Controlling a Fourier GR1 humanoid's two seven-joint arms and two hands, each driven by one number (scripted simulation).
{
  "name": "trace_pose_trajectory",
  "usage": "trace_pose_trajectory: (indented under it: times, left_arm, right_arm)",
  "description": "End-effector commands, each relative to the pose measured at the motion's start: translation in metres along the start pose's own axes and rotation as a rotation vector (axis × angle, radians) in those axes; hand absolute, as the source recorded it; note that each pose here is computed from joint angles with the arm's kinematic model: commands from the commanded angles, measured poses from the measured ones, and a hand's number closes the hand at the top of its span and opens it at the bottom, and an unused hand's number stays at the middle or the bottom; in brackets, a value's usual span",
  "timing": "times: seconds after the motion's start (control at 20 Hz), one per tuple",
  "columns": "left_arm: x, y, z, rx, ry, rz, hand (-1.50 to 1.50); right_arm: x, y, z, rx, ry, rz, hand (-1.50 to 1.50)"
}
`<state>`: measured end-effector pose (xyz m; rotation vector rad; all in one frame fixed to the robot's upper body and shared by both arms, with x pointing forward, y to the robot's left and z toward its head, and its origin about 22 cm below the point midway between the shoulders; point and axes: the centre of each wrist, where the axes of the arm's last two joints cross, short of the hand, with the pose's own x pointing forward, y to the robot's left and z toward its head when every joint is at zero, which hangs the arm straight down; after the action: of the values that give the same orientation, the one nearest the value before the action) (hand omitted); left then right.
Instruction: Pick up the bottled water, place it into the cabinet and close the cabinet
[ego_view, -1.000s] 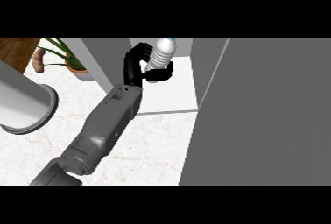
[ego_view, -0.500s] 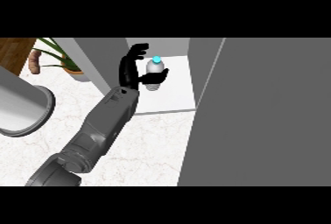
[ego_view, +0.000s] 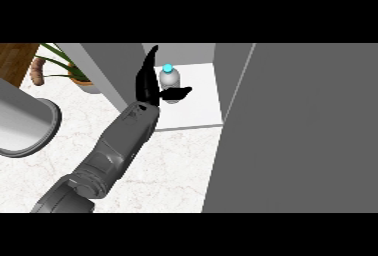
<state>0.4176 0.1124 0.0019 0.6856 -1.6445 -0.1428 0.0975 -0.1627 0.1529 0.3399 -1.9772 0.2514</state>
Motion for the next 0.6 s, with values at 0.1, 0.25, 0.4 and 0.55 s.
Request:
trace_pose_trajectory:
  times: [0.1,0.25,0.4,0.55]
  left_arm:
    - [-0.014,0.001,0.008,0.004,-0.007,0.013,-1.50]
    - [0.004,0.000,-0.001,-0.035,-0.044,0.074,-1.50]
    - [0.018,0.002,-0.009,-0.061,-0.119,0.227,-1.50]
    - [0.016,0.003,-0.008,-0.121,-0.165,0.373,1.50]
  right_arm:
    - [0.009,0.002,0.003,-0.009,-0.004,-0.013,-1.50]
    - [0.011,0.009,0.004,0.007,-0.031,-0.030,-1.50]
    - [0.016,0.003,0.008,0.027,-0.017,-0.033,-1.50]
    - [0.011,0.004,0.004,0.003,-0.013,-0.027,-1.50]
